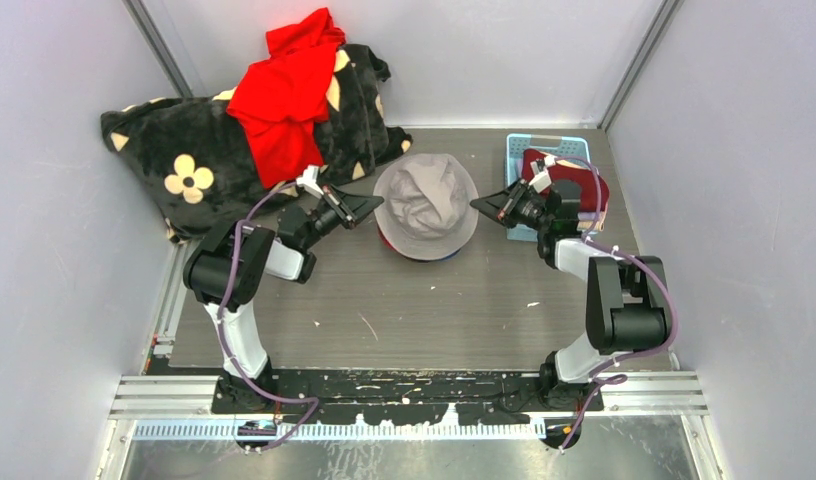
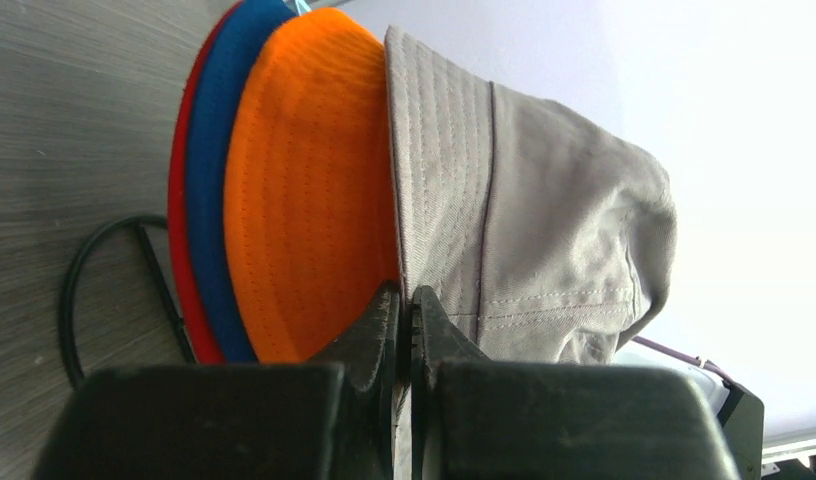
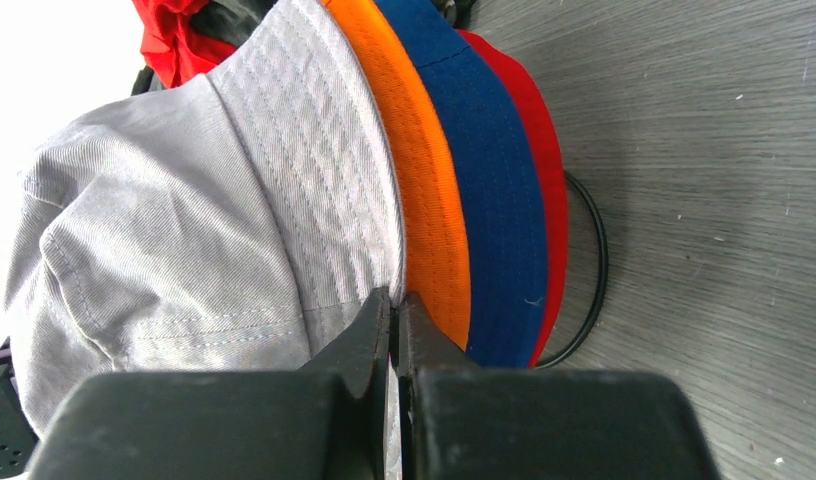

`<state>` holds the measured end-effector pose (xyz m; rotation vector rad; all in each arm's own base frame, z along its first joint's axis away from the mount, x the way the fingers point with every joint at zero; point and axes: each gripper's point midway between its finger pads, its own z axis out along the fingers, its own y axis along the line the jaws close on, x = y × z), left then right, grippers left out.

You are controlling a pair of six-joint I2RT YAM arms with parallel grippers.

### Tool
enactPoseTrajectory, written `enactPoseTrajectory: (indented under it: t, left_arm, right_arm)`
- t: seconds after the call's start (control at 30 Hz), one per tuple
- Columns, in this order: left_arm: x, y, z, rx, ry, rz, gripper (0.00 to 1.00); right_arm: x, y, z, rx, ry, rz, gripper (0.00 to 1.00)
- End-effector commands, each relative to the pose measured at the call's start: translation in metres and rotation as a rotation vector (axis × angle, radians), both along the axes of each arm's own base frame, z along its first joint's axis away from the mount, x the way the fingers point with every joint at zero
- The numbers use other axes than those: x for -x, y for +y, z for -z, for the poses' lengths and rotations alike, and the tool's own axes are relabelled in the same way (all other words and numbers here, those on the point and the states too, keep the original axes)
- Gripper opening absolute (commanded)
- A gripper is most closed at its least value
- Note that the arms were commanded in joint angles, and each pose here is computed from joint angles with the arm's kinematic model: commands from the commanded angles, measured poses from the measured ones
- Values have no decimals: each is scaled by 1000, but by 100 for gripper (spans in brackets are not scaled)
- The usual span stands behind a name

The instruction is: Stack the hats

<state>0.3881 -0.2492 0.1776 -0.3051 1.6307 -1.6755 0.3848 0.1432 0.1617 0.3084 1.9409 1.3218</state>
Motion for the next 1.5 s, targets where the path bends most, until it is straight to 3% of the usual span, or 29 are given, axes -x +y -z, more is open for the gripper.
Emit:
enactPoseTrajectory:
  t: [0.0,0.33,0.57,0.63,0.73,0.8,0.9,1.07,1.47]
  left_arm:
    - [-22,26,11,-13,8,-79,0]
    - [-58,51,33,15,93,-138,0]
    - [-67,49,19,48,58,-129,0]
    - [-66,48,11,51,40,-121,1]
    - [-64,48,1,58,20,-115,7]
    - [-64,46,-4,60,18,-106,10]
    - [-64,45,-8,57,24,-94,13]
    - [-73,39,-16,28,33,-62,14]
    - [-99,-1,-29,-81,63,63,15]
  right_arm:
    - [-16,-7,1,30,-30,35,1]
    - [-32,-8,15,33,2,38,1]
    - [-30,-5,15,13,8,17,1]
    - [-29,-4,10,5,-5,11,8]
    - [-24,-4,-4,2,-40,12,36]
    - [-21,-10,-18,14,-68,39,48]
    - [-21,-22,-38,55,-111,76,58]
    - [-32,-28,-68,78,-170,74,61]
    - [-73,1,-97,-107,-232,-21,58]
